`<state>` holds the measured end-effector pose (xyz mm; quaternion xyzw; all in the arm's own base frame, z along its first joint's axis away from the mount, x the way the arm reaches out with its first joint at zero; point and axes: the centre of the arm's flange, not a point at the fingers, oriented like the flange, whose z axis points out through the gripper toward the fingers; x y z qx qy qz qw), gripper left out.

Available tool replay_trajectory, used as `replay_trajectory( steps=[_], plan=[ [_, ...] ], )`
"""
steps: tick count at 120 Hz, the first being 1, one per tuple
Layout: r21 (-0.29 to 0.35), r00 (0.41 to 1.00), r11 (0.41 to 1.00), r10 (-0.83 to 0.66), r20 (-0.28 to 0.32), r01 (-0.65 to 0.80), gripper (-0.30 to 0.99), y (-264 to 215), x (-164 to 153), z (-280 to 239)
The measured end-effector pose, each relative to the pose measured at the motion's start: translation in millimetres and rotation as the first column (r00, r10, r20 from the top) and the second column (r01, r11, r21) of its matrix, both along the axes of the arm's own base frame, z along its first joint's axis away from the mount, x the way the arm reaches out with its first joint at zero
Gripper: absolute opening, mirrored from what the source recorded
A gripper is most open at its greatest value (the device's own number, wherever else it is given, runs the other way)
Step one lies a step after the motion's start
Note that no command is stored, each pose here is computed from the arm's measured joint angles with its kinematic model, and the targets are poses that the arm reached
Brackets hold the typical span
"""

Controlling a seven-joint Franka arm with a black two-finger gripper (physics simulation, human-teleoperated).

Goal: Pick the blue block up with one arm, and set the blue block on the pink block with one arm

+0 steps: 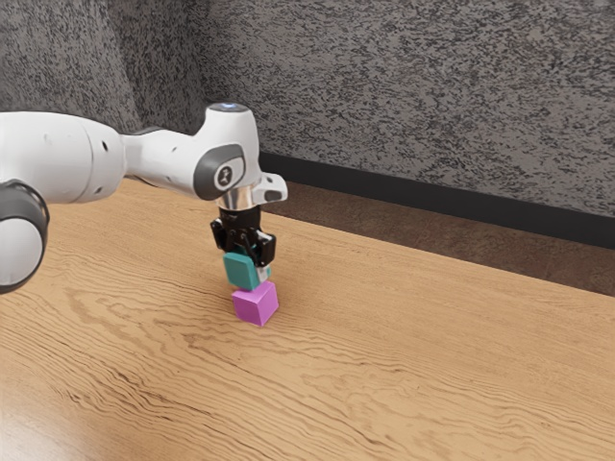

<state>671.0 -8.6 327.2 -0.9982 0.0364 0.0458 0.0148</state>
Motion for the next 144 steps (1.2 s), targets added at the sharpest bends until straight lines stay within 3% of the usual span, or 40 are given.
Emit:
replay_trajectory(
  steps=[65,144],
  plan=[
    [-0.017,1.000,1.000,-0.005,0.008,0.005,0.38,-4.8,-4.8,2.1],
    [-0.018,0.997,1.000,-0.001,0.081,0.002,0.38,-7.5,-20.1,4.0]
  ],
)
